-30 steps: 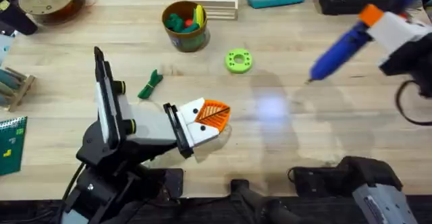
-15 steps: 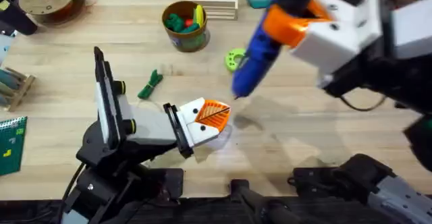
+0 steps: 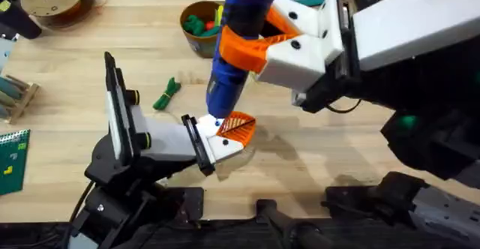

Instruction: Pick up the gripper from the table and insert it into the empty holder that is missing its gripper. Then pick up a screw, insert it into the mounting hole, and use the screwdriver to tighten it. Finally, clean up the table by picking up the vegetable and placing it into the bucket.

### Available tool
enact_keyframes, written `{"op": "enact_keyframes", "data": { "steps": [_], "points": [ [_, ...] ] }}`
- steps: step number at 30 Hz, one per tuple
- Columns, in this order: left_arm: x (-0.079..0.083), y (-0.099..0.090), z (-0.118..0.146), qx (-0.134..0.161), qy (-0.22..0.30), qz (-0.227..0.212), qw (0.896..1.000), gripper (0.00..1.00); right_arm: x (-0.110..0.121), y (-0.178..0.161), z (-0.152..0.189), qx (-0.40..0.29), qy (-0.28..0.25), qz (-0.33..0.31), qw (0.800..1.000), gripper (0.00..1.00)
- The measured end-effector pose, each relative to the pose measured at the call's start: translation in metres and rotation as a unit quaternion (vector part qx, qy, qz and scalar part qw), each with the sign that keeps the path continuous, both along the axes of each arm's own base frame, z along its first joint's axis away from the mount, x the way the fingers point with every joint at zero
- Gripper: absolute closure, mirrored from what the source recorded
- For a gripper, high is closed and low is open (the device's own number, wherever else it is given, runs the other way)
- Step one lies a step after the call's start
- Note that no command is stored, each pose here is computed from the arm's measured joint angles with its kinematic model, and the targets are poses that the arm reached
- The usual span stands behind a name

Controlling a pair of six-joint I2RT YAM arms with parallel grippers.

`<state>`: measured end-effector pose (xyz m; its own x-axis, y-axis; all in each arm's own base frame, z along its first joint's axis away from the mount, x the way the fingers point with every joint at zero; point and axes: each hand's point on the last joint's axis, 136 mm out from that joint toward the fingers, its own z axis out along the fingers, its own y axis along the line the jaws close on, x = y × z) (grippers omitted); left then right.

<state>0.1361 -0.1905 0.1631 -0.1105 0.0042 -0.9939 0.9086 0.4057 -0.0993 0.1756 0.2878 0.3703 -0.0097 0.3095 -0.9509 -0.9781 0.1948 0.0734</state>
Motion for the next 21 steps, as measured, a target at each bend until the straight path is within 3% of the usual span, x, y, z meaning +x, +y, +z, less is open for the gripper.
{"op": "enact_keyframes", "data": {
  "steps": [21],
  "points": [
    [0.0, 0.0, 0.0, 0.0, 0.0, 0.0, 1.0, 0.996, 0.006, 0.006, -0.016, -0.022, 0.024, 0.001, 0.999, 0.971]
  ]
}}
